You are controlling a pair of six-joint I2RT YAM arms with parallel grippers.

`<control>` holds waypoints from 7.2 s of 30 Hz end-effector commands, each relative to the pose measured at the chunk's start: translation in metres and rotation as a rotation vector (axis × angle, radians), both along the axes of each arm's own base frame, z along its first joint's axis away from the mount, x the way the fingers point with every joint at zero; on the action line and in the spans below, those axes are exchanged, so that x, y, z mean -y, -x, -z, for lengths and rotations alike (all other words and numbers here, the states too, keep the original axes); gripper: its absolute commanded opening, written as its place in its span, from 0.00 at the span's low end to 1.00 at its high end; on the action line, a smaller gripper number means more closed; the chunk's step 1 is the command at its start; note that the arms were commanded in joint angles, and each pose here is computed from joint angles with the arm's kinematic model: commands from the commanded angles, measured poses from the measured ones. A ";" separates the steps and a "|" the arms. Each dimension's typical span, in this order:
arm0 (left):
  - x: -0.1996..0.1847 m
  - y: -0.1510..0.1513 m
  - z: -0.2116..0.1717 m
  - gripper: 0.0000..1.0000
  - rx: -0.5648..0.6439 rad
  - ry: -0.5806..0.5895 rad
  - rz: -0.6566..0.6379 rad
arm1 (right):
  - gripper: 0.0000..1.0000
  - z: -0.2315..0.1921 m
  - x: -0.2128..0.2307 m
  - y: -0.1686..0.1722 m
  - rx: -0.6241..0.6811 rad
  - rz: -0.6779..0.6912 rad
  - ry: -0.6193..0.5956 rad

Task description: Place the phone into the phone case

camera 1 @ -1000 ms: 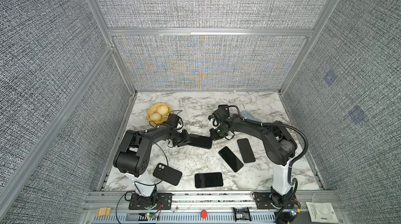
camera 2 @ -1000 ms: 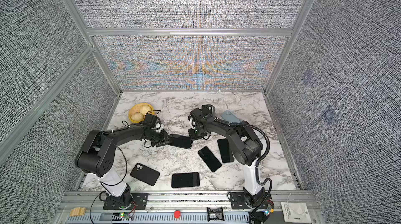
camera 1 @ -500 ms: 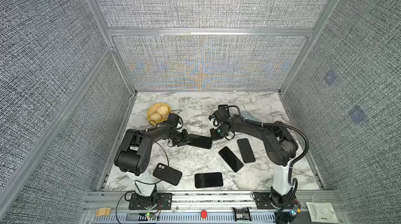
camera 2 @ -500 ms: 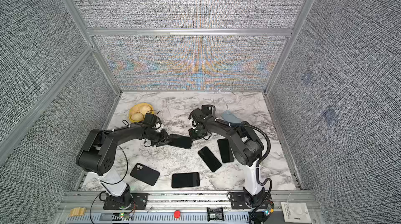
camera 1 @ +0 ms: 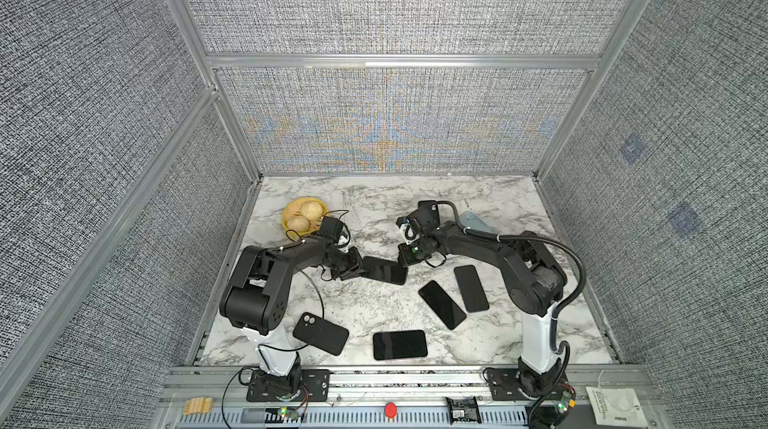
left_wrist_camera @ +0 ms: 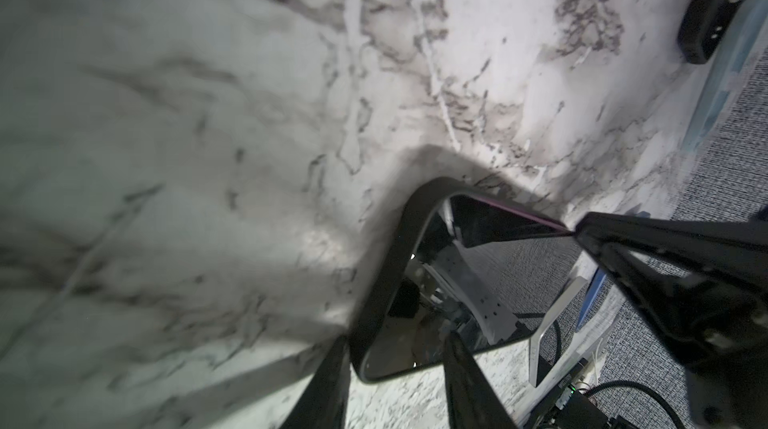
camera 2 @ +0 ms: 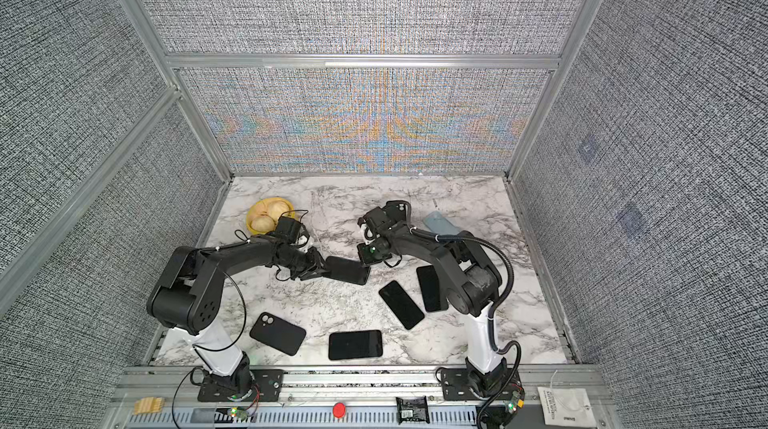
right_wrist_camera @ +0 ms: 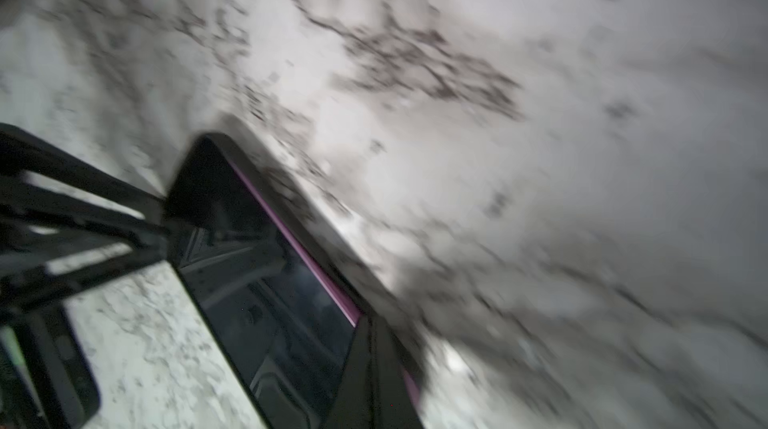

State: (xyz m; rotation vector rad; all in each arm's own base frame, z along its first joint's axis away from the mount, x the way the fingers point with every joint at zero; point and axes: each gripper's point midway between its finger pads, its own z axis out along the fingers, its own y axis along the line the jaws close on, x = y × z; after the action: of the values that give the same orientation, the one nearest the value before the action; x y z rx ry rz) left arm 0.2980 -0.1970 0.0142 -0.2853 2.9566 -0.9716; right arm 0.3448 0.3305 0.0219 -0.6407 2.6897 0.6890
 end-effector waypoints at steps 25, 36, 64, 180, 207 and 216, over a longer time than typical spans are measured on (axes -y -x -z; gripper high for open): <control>-0.007 0.018 -0.012 0.57 0.038 -0.052 0.030 | 0.21 -0.034 0.059 0.037 -0.082 -0.002 0.136; 0.005 -0.011 -0.008 0.49 0.091 -0.044 0.054 | 0.26 -0.015 0.058 0.037 -0.096 0.011 0.136; -0.004 0.003 0.004 0.41 0.058 -0.061 0.004 | 0.13 -0.002 0.043 0.060 -0.198 0.007 0.067; 0.025 0.021 0.002 0.40 0.030 -0.074 0.084 | 0.26 -0.021 0.028 0.059 -0.131 0.008 0.078; 0.104 -0.003 -0.021 0.98 0.151 -0.489 0.355 | 0.81 -0.047 0.138 0.029 0.071 0.326 -0.010; 0.100 -0.005 -0.009 0.98 0.105 -0.560 0.350 | 0.81 -0.042 0.135 0.032 0.047 0.304 -0.027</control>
State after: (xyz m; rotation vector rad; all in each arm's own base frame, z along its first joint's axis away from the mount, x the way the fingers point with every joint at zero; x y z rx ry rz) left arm 0.3049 -0.3040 0.0258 0.2979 3.0486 -0.1881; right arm 0.3116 0.1925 0.0623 -0.2083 2.6604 0.5939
